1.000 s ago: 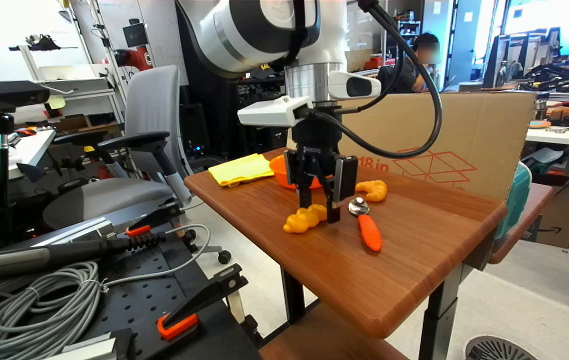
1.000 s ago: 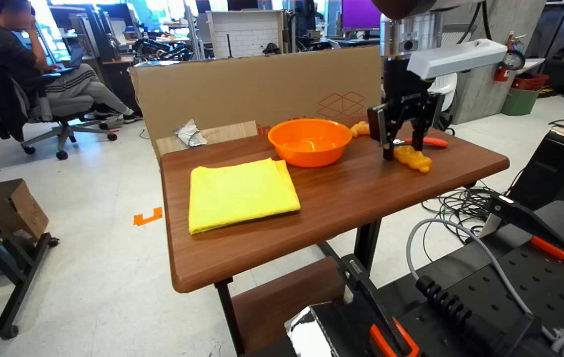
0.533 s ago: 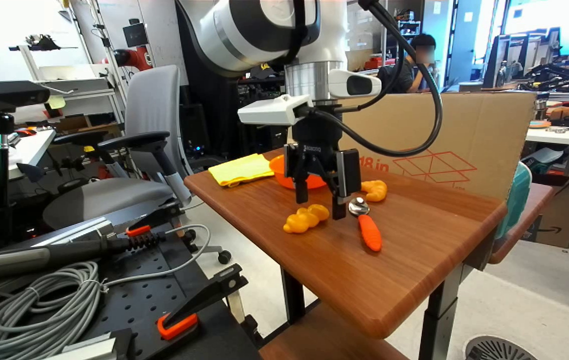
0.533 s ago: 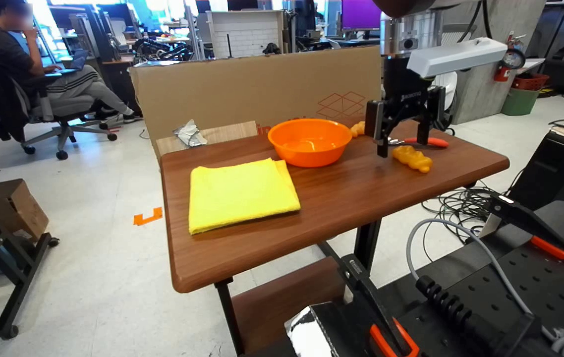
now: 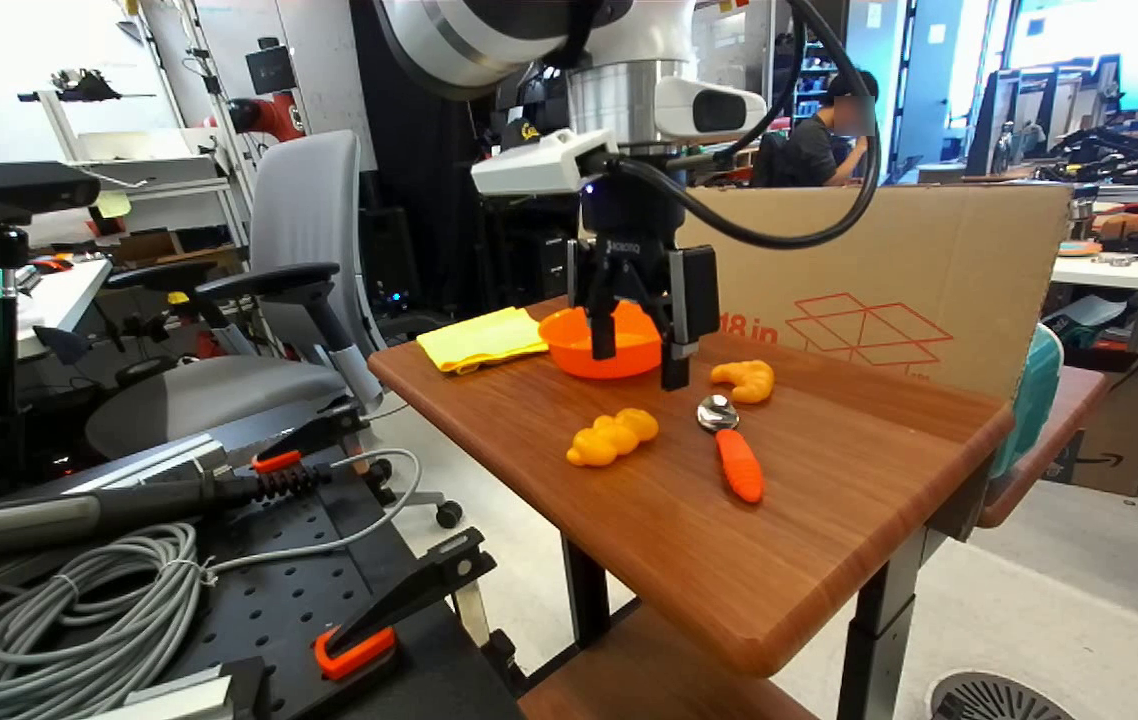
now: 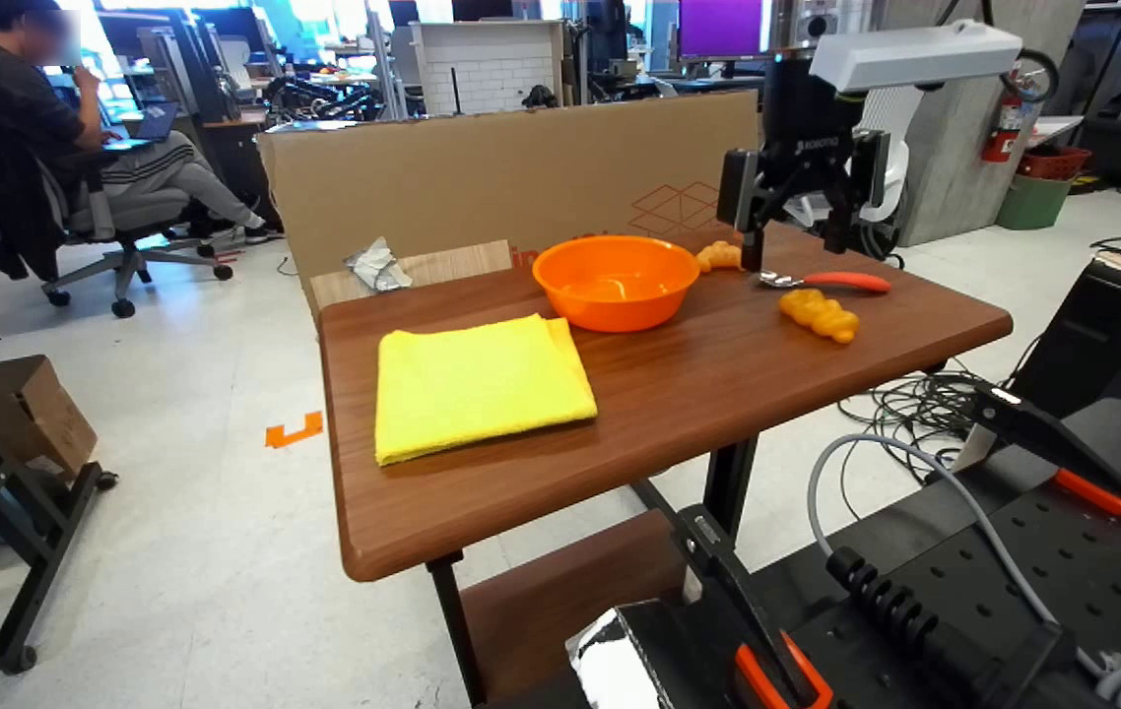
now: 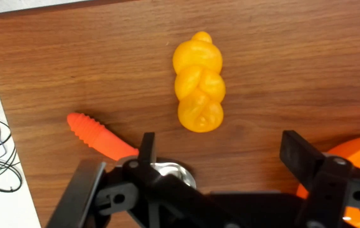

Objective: Remove the plastic bread from the bowl then place the bowl on the yellow towel and move the spoon backwards.

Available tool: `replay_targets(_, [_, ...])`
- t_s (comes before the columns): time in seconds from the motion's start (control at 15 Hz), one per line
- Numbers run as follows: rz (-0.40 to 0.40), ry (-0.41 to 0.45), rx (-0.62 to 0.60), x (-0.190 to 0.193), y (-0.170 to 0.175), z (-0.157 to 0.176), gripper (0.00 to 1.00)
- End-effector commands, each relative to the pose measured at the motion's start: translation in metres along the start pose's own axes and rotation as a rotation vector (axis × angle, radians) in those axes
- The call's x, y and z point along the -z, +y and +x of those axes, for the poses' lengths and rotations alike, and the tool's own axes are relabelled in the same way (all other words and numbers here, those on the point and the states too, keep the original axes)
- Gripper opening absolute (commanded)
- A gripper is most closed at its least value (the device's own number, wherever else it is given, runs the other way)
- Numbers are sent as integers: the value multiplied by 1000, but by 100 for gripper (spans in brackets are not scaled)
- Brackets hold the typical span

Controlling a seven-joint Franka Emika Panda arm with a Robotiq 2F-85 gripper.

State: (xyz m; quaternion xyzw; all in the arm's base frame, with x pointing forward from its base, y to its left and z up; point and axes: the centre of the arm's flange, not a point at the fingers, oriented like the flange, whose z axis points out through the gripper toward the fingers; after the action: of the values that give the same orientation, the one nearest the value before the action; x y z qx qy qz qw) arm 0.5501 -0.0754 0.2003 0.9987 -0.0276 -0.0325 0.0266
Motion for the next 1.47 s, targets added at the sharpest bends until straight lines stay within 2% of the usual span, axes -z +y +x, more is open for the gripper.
replay_targets(0.0, [62, 14, -18, 39, -2, -9, 100])
replay_targets(0.27, [129, 34, -61, 65, -13, 1, 100])
replay_targets(0.6, [170, 53, -89, 76, -31, 17, 100])
replay_targets(0.87, [166, 53, -116, 69, -37, 32, 100])
replay_targets(1.4, [131, 31, -190, 29, -37, 60, 100])
